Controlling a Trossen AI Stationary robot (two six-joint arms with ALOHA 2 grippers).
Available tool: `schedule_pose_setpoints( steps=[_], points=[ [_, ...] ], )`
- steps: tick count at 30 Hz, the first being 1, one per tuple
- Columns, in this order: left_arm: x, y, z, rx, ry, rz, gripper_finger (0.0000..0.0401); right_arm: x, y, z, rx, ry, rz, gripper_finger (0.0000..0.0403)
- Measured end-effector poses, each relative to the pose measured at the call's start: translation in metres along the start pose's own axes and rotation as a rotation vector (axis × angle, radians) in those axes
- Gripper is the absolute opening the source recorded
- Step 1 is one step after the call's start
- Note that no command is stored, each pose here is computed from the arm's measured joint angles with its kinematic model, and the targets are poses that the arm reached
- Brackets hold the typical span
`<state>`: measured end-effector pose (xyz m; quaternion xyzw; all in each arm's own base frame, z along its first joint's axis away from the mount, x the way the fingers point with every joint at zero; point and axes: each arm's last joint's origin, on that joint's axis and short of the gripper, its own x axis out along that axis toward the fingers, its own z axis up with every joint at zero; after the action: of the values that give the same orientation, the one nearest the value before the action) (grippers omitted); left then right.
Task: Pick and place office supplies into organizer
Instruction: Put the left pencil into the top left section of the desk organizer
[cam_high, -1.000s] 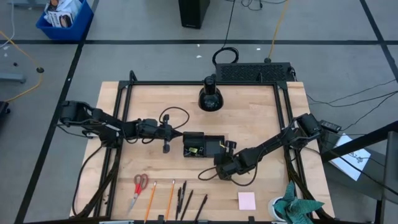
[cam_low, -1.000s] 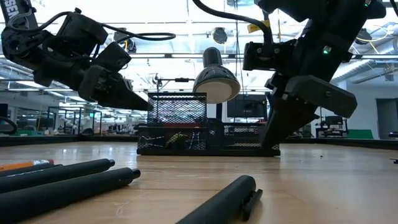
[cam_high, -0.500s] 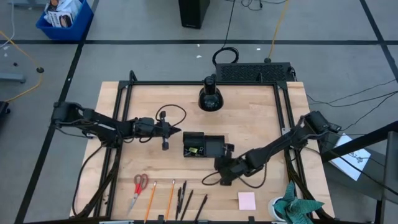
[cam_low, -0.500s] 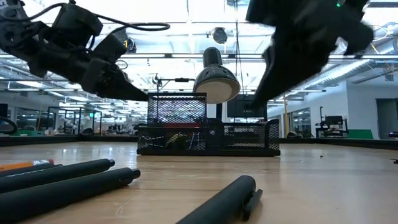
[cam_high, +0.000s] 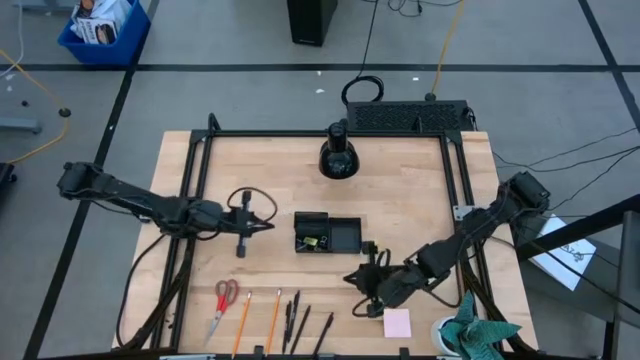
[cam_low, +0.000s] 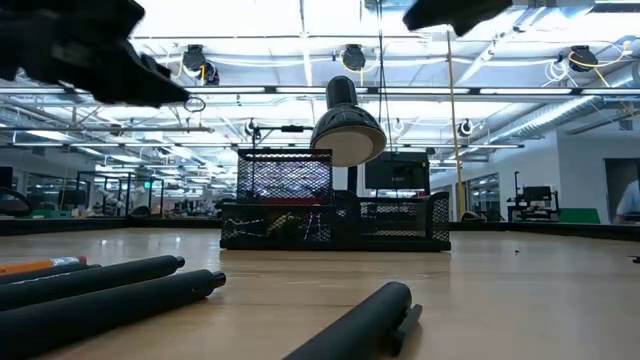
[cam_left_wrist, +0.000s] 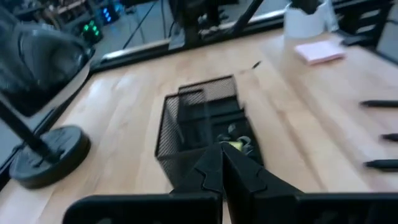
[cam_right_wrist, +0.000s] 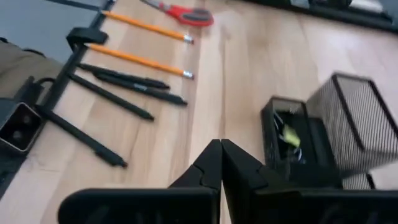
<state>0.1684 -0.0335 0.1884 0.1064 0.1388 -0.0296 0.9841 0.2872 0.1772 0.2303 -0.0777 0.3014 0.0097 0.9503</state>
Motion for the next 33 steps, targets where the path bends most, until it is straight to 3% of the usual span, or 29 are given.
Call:
schedule_pose_setpoints(
  steps=[12,19,25,29,33],
  points=[
    [-0.025,-0.012,0.003,0.046,-0.005,-0.044,0.0008,0.009,-0.028,0.019,-0.131,-0.104,-0.051,0.0000],
    [-0.025,-0.012,0.003,0.059,-0.002,-0.048,0.0006,0.018,-0.058,0.024,-0.126,-0.210,0.066,0.0000],
    [-0.025,-0.012,0.002,0.063,0.011,-0.050,0.0003,0.026,-0.083,-0.011,-0.036,-0.309,0.117,0.0000],
    [-0.025,-0.012,0.000,0.040,0.025,-0.050,0.0008,0.012,-0.099,-0.031,0.082,-0.319,0.054,0.0000],
    [-0.025,-0.012,0.000,0.035,0.025,-0.050,0.0003,-0.005,-0.102,-0.047,0.096,-0.357,0.055,0.0000]
  ],
)
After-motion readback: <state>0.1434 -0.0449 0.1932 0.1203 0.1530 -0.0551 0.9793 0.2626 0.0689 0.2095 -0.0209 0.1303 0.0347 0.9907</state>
